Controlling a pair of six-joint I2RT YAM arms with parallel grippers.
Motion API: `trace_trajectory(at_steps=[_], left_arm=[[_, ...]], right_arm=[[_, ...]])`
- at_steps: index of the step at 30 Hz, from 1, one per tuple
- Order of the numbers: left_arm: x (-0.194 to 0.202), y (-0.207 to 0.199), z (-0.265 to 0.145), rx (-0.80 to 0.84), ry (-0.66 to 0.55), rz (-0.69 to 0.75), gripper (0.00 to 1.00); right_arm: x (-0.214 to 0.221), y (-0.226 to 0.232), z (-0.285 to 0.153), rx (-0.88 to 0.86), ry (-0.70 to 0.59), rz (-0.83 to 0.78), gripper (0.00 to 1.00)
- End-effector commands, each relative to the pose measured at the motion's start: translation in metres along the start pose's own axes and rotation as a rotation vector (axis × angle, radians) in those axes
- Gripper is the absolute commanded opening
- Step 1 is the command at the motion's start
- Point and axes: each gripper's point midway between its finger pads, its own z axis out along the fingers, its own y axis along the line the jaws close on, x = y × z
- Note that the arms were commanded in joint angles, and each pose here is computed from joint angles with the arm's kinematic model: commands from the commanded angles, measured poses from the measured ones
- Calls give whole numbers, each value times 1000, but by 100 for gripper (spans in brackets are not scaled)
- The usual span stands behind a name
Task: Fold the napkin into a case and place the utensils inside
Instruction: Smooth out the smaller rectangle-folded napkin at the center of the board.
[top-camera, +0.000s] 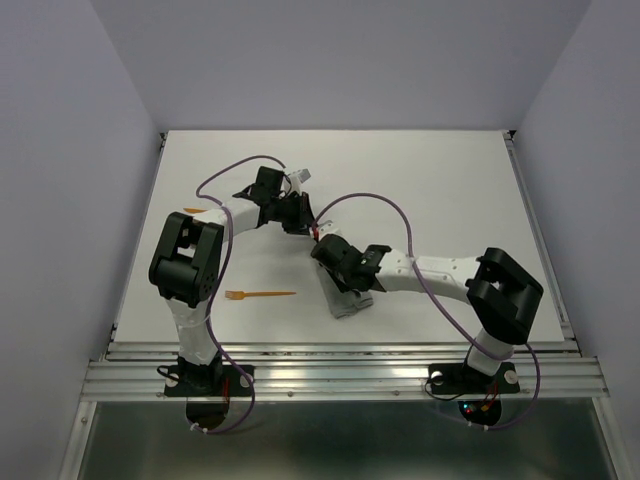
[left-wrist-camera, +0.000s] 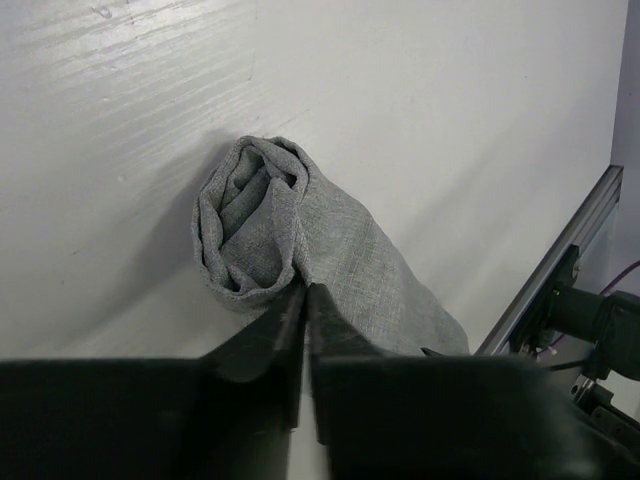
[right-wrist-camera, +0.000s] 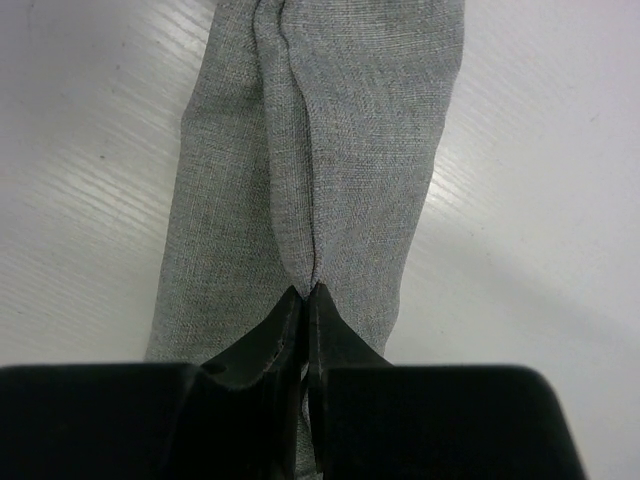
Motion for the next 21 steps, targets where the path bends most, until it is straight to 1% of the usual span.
trace_trajectory(at_steps=[1,2,3,5,6,8,9,10,15,20,21], left_arm=[[-2,-11,-3,6,-10,34,31],[-3,-11,-4,-3,-14,37,37],[-8,-16,-9,-6,-30,50,49],[-12,-14,-14,-45,-39,59,55],[-16,-16,-18,-54,-49,67,61],[-22,-17,-22,-75,-66,74,70],[-24,-20,-26,-78,-74,82,81],[-26,-20,-28,-87,-82,85,85],[-36,-27,-42,-122,-121,96,89],[-44,-30,-56,-159,-159,95,89],[-45,-33,-62,-165,-172,95,87]], right_arm=[[-14,13,-2,-32,-30,57,1],[-13,13,0,-28,-25,66,1],[-12,14,1,-27,-24,68,1],[-11,15,2,-31,-20,78,1],[-9,17,4,-34,-14,79,1],[-8,19,5,-40,-12,88,1],[-9,19,6,-42,-13,92,1],[-9,19,6,-40,-13,96,1],[-7,21,8,-43,-7,113,1],[-6,22,9,-47,-4,118,1],[-6,22,9,-48,-6,117,1]])
